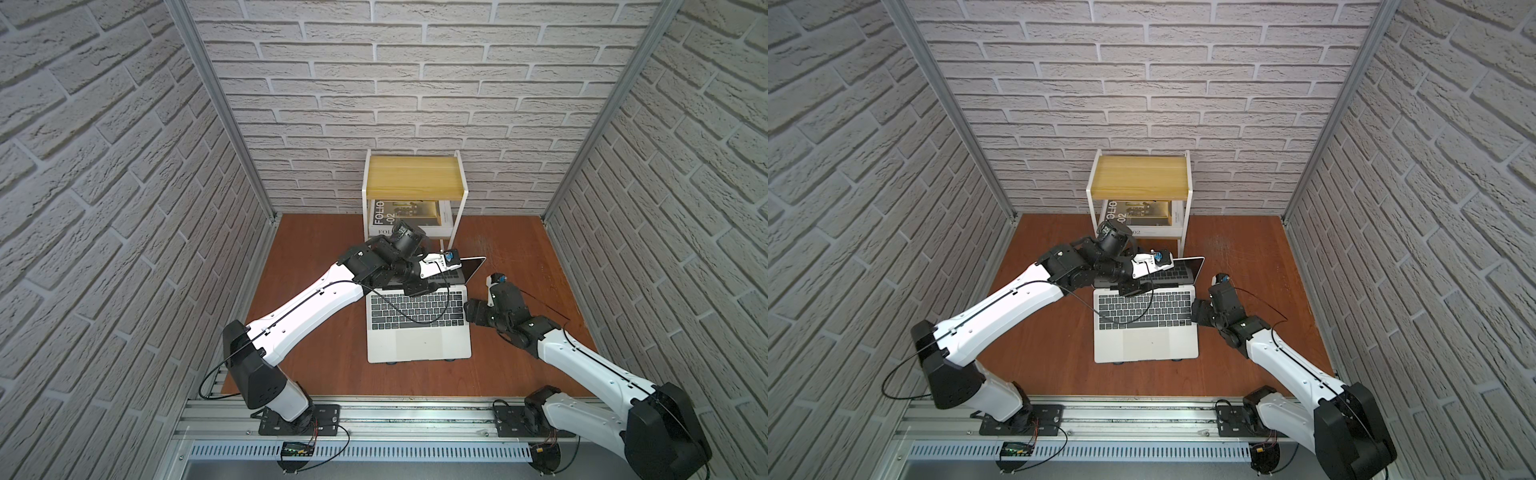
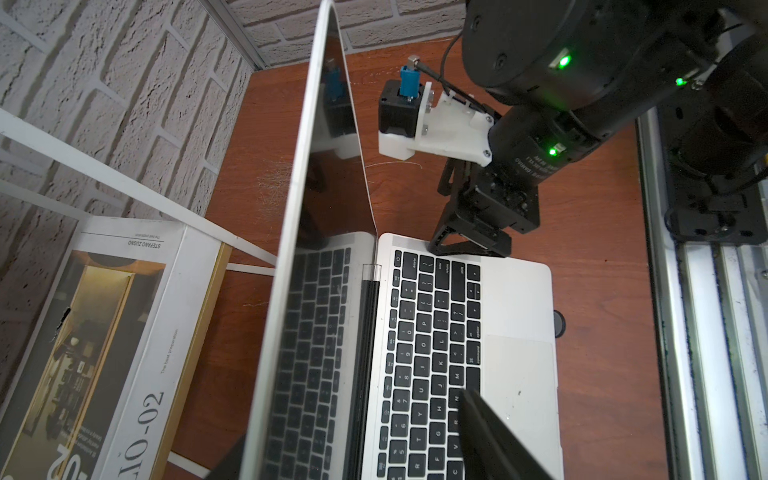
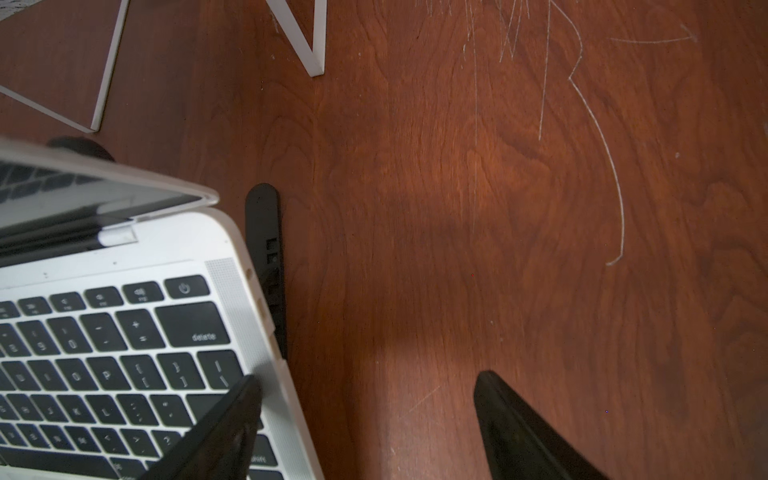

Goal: Close the laptop lid and set it aside
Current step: Close the lid of the laptop.

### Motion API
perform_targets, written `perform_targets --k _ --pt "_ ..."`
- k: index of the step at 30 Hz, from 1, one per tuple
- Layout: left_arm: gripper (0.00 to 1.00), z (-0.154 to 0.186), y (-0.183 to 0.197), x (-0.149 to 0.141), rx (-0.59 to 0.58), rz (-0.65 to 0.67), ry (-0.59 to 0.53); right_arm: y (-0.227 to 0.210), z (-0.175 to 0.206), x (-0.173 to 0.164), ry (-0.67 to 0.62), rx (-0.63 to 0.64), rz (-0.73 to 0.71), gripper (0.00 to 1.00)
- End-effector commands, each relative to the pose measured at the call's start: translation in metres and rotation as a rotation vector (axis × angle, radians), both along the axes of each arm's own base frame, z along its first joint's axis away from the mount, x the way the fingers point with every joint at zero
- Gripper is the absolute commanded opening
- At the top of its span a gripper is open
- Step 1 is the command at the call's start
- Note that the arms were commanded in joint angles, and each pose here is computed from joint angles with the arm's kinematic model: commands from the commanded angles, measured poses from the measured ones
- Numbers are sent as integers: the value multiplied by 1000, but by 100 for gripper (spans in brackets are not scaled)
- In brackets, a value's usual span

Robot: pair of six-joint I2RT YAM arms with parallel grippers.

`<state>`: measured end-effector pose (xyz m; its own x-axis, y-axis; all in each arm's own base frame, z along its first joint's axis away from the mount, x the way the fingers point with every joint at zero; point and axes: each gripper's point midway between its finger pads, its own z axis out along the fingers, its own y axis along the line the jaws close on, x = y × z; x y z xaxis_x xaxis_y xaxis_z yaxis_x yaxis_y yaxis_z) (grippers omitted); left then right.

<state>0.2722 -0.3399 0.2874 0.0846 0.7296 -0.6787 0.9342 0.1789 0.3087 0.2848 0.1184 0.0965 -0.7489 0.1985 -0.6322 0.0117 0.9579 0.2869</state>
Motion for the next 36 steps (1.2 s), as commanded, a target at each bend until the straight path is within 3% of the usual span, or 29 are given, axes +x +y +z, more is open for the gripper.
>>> perform_targets --k 1,9,13,21,29,36 --pt "67 -73 0 -34 138 -13 238 -9 2 4 -2 -21 -48 84" --pt "75 -83 6 -39 145 34 253 -12 12 -2 -3 -21 -51 84" --pt "81 -81 5 -46 145 28 248 -25 38 -14 -16 -41 -84 84" --pt "80 -85 -3 -56 174 21 224 -65 141 -41 -207 -86 -167 84" --pt "80 -93 -9 -68 177 6 225 -50 240 -48 -339 -54 -28 83" --pt "81 -102 -9 -75 166 15 242 -4 257 -25 -294 -21 130 80"
